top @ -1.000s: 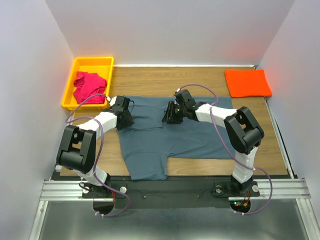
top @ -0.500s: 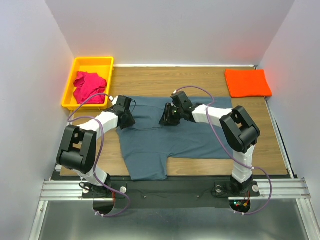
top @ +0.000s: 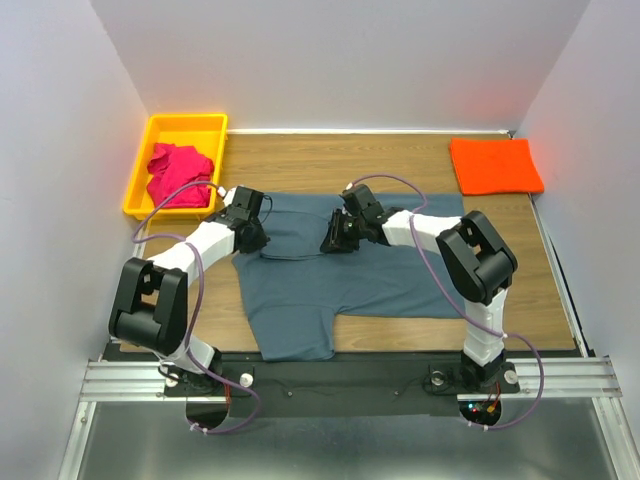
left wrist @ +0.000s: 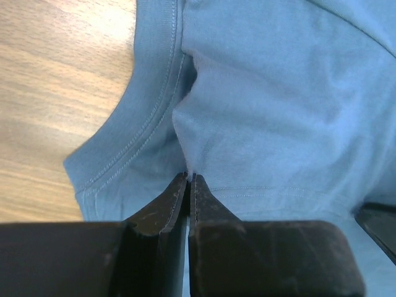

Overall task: Fold and stack the t-shirts
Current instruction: Fold the tshirt

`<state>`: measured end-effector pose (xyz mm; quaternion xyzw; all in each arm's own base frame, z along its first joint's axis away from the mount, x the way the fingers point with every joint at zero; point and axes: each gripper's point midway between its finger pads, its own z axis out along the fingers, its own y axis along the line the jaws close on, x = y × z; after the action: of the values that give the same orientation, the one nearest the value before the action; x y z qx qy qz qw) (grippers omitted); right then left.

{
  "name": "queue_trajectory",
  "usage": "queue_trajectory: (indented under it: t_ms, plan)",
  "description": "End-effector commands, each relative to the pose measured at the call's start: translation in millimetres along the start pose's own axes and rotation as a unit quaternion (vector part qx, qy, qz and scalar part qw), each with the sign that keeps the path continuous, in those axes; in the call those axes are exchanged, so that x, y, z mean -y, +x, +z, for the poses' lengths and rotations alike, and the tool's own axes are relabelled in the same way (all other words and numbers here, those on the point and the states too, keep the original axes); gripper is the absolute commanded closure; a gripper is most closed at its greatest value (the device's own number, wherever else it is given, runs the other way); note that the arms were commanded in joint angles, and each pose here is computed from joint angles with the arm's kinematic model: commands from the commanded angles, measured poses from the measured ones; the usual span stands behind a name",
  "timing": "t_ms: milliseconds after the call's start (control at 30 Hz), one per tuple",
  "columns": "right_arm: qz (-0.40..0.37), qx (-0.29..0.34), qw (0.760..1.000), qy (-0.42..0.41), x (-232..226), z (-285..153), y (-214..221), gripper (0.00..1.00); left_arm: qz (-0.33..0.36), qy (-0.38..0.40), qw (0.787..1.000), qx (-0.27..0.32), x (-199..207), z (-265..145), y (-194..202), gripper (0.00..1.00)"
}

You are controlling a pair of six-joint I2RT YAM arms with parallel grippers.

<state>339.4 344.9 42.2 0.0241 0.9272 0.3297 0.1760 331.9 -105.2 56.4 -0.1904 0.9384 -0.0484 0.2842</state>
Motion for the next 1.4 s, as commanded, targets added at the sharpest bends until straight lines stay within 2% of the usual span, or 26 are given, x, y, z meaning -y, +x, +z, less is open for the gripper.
queue_trajectory:
  t_ms: [0, 200, 300, 400, 433, 533, 967, 1267, 1367]
  plan:
    - [-0.012, 0.015, 0.999, -0.029, -22.2, 2.8, -9.7, 0.71, -0.010, 0.022, 1.000, 0.012, 10.8, -22.7, -12.0, 0.88]
    - [-0.013, 0.013, 0.999, -0.032, -24.3, 1.8, -8.8, 0.73, -0.017, 0.032, 0.999, -0.014, 10.9, -25.1, 3.6, 0.88]
    - [-0.015, 0.015, 0.999, -0.033, -25.0, 1.0, -9.6, 0.80, -0.019, 0.029, 0.999, -0.023, 7.6, -22.7, 10.6, 0.88]
    - [-0.019, 0.017, 0.999, -0.036, -27.9, -1.8, -10.4, 0.91, -0.019, 0.022, 0.999, -0.029, 3.5, -20.1, 15.8, 0.88]
    - [-0.019, 0.019, 0.999, -0.037, -28.9, -3.3, -11.8, 0.91, -0.022, 0.020, 0.999, -0.031, 2.4, -19.1, 17.7, 0.88]
    - [-0.024, 0.026, 0.999, -0.039, -31.9, -7.8, -14.7, 0.99, -0.039, 0.021, 0.999, -0.030, 0.8, -21.0, 20.8, 0.88]
    - [-0.039, 0.033, 0.999, -0.018, -29.7, -27.4, -15.1, 0.99, -0.040, 0.001, 0.998, -0.045, -10.6, -9.0, 36.5, 0.82]
    - [-0.036, 0.001, 0.999, 0.023, 0.4, -22.7, 7.6, 0.99, -0.031, -0.020, 0.998, -0.056, -20.8, 5.7, 48.6, 0.78]
    - [-0.041, -0.007, 0.999, 0.025, 3.3, -22.1, 11.4, 0.91, -0.029, -0.025, 0.998, -0.052, -23.5, 5.2, 47.5, 0.74]
